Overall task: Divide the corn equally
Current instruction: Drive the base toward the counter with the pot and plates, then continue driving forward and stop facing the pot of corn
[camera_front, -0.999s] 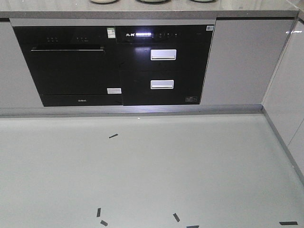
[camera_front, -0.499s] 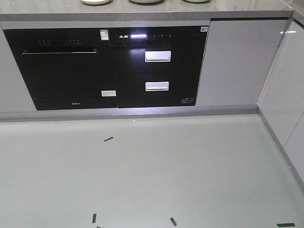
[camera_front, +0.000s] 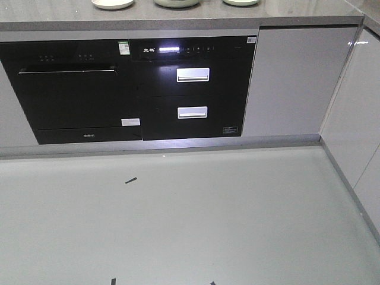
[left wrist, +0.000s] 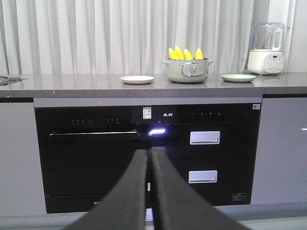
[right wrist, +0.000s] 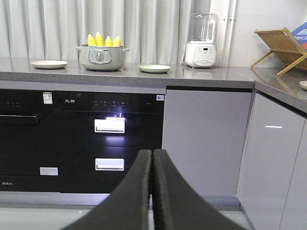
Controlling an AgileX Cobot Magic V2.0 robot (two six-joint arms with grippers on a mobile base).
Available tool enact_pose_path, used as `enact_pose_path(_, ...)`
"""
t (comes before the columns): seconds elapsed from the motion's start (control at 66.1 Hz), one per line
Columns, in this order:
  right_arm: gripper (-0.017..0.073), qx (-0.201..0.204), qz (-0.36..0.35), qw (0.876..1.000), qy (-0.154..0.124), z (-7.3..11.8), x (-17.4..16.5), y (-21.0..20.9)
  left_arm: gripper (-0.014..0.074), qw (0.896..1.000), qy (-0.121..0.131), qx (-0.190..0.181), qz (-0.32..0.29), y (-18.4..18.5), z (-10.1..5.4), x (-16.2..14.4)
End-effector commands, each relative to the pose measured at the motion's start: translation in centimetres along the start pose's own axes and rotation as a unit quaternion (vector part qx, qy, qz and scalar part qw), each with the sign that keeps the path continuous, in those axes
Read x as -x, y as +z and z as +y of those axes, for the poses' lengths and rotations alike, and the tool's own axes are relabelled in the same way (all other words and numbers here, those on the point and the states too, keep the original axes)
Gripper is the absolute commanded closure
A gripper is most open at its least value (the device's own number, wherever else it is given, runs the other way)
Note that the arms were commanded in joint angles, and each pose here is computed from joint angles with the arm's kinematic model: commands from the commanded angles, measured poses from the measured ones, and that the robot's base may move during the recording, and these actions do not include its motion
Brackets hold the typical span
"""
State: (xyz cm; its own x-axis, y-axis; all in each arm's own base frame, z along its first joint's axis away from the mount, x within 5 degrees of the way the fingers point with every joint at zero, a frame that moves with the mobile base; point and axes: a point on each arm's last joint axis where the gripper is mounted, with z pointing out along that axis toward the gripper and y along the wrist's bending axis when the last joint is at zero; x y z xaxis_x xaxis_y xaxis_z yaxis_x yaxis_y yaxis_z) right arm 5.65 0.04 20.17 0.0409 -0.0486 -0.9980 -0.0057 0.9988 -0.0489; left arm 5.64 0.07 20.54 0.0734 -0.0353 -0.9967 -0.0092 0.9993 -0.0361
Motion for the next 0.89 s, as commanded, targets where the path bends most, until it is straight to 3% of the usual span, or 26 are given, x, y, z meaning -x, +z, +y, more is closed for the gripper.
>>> enact_pose_path(0.0,0.0566,-0.001,-0.037,0.999,-0.003,0.01,0.48,-0.04,0.0600,0.999,-0.009,-0.002,-0.051,-0.22,-0.03,1.31)
enact_pose_path(0.877,0.0566,-0.001,-0.037,0.999,-0.003,0.01,0.48,-0.04,0.0600,0.999,-0.009,-0.002,-0.051,-0.22,-0.03,1.31)
